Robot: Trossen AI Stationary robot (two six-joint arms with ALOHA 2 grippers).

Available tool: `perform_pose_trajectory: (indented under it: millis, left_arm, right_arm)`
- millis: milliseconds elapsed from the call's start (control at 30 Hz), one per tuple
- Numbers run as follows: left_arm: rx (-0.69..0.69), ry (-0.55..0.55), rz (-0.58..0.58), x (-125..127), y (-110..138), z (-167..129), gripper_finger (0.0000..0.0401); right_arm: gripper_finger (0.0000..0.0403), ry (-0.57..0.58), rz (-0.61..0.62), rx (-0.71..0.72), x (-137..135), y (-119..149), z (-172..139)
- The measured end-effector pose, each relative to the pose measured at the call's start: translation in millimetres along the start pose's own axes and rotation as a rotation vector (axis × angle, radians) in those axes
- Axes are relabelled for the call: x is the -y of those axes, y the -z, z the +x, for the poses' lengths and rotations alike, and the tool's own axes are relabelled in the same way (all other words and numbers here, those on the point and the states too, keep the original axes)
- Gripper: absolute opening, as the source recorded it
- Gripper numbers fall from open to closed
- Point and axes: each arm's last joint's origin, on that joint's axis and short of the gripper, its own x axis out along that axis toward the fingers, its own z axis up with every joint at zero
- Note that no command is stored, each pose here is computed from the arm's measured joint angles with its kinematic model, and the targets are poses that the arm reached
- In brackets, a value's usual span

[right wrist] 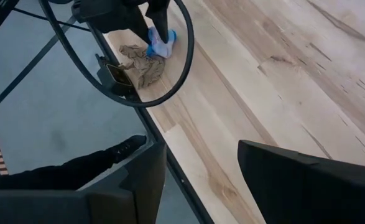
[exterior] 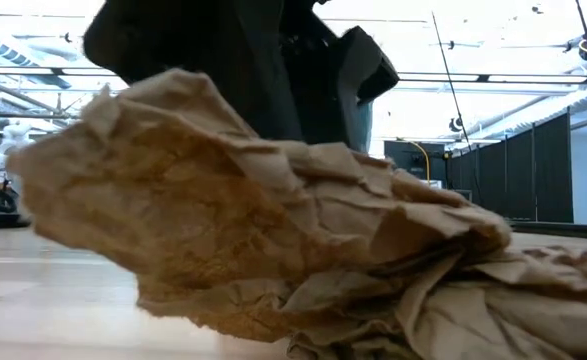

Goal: Place trash/remove bag and relplace
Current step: Put the pink crumpled plastic bag into the trash bin

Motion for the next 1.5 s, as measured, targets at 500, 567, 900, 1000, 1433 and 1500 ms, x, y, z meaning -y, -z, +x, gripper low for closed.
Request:
perform_pose_trajectory:
  millis: [500, 567, 900, 1000, 1433, 1500]
  left_arm:
    - [0.188, -0.289, -0.124, -51.2, -25.7, -135.7, 0.0011]
    - [0.239, -0.380, -0.158, -63.3, -25.9, -168.2, 0.0011]
    - [0.409, -0.822, -0.298, -129.3, 18.2, -312.1, 0.0011]
    - [0.403, -0.884, -0.361, -156.3, 40.4, -333.3, 0.0011]
    - [0.388, -0.880, -0.719, -267.7, 128.9, -345.8, 0.0030]
    - [0.386, -0.884, -0.777, -276.5, 138.5, -345.4, 0.0052]
  right_arm:
    - [0.0192, 0.010, -0.003, 0.021, 0.8, -2.2, 0.7]
    - [0.0192, 0.005, 0.003, 0.044, 0.3, -3.9, 1.2]
    - [0.0192, 0.018, 0.083, 0.215, 0.2, -26.3, 8.3]
    - [0.0192, 0.033, 0.109, 0.230, 0.9, -35.2, 11.8]
    - [0.0192, 0.102, 0.230, 0.293, 8.3, -77.8, 27.3]
    - [0.0192, 0.110, 0.244, 0.301, 9.5, -82.6, 28.9]
